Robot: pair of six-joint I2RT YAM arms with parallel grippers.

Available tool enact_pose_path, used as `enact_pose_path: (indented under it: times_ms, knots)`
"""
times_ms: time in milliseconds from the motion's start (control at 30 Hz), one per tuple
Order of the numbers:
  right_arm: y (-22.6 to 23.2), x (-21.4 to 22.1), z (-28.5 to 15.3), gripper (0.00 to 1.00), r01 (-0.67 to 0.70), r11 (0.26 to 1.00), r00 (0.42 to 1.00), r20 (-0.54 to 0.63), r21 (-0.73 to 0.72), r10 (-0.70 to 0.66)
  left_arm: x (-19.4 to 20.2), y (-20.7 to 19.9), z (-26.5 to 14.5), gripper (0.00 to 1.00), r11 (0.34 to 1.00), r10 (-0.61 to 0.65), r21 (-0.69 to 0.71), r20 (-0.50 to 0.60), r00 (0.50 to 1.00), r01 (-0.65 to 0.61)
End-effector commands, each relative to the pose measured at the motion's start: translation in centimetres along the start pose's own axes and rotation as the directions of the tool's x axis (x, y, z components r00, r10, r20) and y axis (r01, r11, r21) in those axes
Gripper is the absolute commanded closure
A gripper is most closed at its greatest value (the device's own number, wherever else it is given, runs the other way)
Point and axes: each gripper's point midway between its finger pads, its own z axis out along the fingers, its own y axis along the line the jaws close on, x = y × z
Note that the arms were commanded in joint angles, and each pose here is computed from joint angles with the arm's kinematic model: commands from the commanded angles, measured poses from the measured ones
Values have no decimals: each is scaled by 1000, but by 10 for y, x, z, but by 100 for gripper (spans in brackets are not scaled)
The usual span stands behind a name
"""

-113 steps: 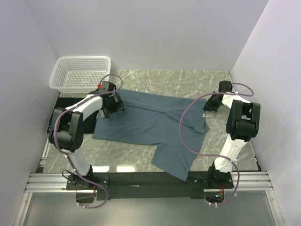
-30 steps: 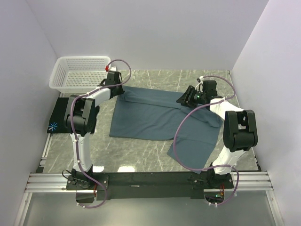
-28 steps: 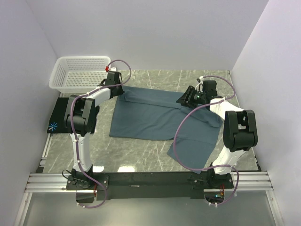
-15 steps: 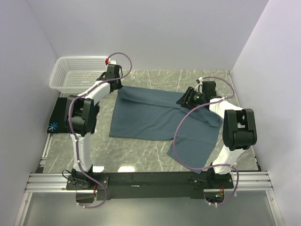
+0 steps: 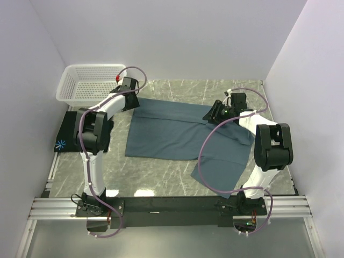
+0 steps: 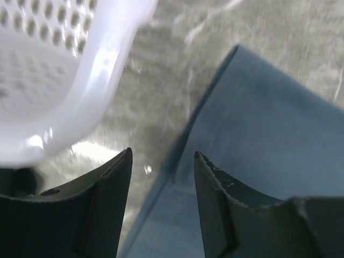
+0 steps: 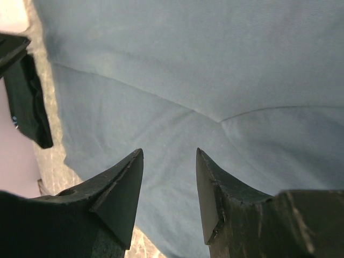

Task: Fold and stack the t-shirts
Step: Fold the tshirt

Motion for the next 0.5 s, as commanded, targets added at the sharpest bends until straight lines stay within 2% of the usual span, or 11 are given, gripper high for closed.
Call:
enact_pose_path:
  times_ms: [0,200,300,400,433,467]
  knots:
    - [2,-21,-8,49,32,999,997,66,35,-35,-15,-16,-34,45,983,-150,109,10,989,148]
    - [-48,-47,-42,50,-149,970,971,213,190,107,-16,-34,-70,42,963,-172,205,-32,985,175]
    - [-62,-44,-59,50,-184,946,960,257,268,113,-13,-32,-92,37,962,-146,228,-38,989,151]
    - [-71,-40,-80,50,-200,916,946,313,349,88,-5,-13,-116,28,972,-101,213,-27,995,104]
    - [-74,-38,-91,50,-199,902,938,340,382,63,-12,-5,-133,19,973,-98,212,9,995,93]
    - [-76,-33,-95,49,-184,895,942,334,406,42,1,6,-135,18,979,-66,192,2,998,64]
